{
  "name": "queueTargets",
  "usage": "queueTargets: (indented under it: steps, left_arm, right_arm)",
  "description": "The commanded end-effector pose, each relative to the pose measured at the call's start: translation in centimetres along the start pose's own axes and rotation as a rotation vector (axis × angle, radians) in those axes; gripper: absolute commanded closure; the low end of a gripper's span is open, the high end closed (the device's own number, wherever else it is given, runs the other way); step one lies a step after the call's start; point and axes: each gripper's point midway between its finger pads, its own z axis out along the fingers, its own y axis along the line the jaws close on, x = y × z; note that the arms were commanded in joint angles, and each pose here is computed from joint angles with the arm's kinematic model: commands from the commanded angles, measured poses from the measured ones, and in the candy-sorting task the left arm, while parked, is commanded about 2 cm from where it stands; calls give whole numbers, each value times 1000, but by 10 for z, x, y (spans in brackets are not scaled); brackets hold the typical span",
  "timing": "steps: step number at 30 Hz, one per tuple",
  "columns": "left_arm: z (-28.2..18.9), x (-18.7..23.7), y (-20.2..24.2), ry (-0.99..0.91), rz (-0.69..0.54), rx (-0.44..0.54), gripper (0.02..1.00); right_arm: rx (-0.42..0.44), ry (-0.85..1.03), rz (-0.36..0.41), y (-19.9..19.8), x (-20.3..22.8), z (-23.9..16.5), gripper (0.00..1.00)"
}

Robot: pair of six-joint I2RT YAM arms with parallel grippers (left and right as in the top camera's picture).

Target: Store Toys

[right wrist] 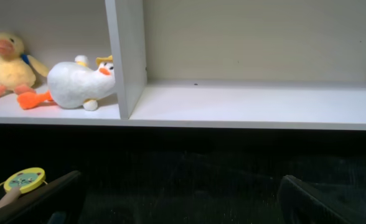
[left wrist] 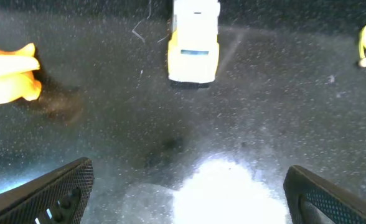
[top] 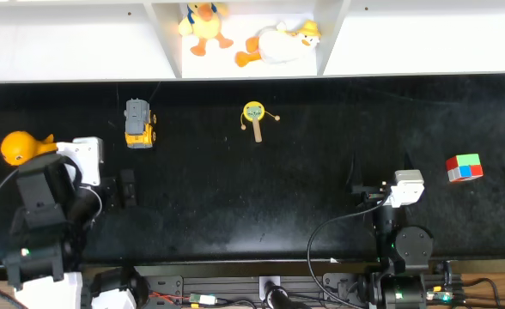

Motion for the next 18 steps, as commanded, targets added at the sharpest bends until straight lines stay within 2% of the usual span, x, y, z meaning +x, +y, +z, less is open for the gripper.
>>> queueTargets:
  steps: [1,10,18]
  left_arm:
    - [-5,-12,9,-33,84,51,23]
    - [-25,-15,43,-55,58,74,23]
    - [-54,-31,83,-1,43,14,20]
  right_arm:
    - [-5,0,8,1,3,0,5]
    - [-5,0,8,1,3,0,5]
    - [-5,0,8,1,3,0,7]
